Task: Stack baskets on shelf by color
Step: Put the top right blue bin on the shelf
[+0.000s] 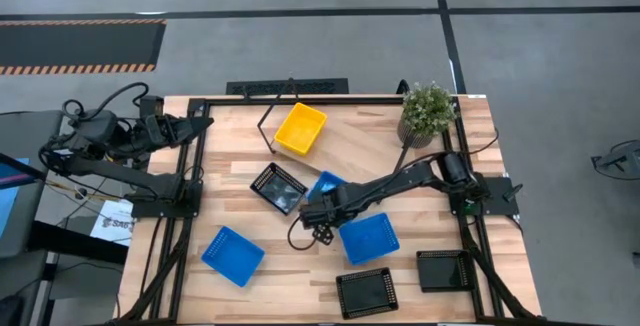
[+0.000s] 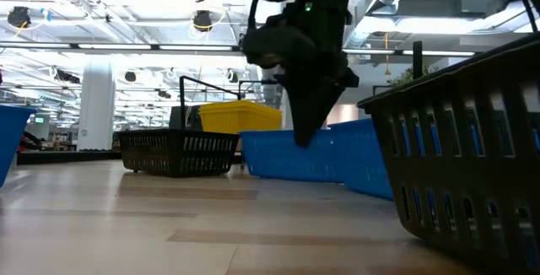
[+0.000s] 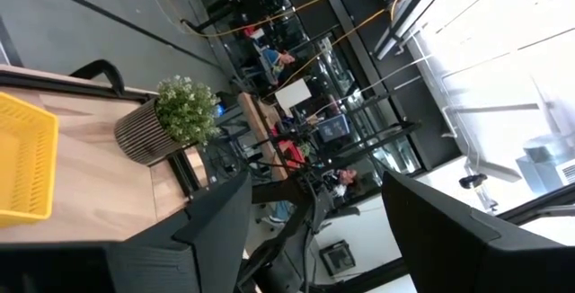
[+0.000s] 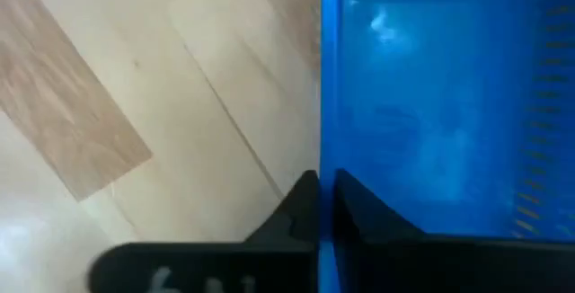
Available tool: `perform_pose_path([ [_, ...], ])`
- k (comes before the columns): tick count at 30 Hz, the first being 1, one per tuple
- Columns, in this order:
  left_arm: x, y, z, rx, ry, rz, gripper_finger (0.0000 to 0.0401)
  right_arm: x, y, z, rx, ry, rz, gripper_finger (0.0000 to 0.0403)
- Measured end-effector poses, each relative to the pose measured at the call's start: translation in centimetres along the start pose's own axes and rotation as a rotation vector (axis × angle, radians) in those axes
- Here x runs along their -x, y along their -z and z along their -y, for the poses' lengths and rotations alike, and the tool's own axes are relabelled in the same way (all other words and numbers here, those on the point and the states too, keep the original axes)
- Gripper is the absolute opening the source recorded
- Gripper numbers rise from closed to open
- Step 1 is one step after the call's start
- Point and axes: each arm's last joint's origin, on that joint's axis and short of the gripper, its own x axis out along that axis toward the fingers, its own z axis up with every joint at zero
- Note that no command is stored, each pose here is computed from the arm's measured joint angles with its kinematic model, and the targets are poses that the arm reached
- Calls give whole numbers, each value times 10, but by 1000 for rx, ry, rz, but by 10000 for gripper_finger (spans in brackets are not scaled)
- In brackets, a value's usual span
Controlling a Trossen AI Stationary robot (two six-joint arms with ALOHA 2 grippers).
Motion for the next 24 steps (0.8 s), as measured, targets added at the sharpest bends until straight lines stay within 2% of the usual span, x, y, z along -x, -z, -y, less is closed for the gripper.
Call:
perform_pose_path([
  [5, 0, 0, 0, -3, 0, 3, 238, 18, -3, 1, -3, -19, 8, 18],
  [10, 0, 0, 0, -3, -1, 4, 238, 67, -14, 5, 30, -78, 83, 9],
  [15, 0, 0, 0, -5, -3, 7, 238, 122, -22, 24, 165, -50, 161, 5],
  [17, 0, 0, 0, -14, -3, 7, 238, 136, -22, 35, 255, -20, 165, 5],
  [19, 0, 0, 0, -15, -3, 7, 238, 143, -22, 44, 402, 21, 150, 7],
  [24, 0, 0, 0, -15, -3, 7, 238, 150, -12, 59, 916, 184, 37, 3],
])
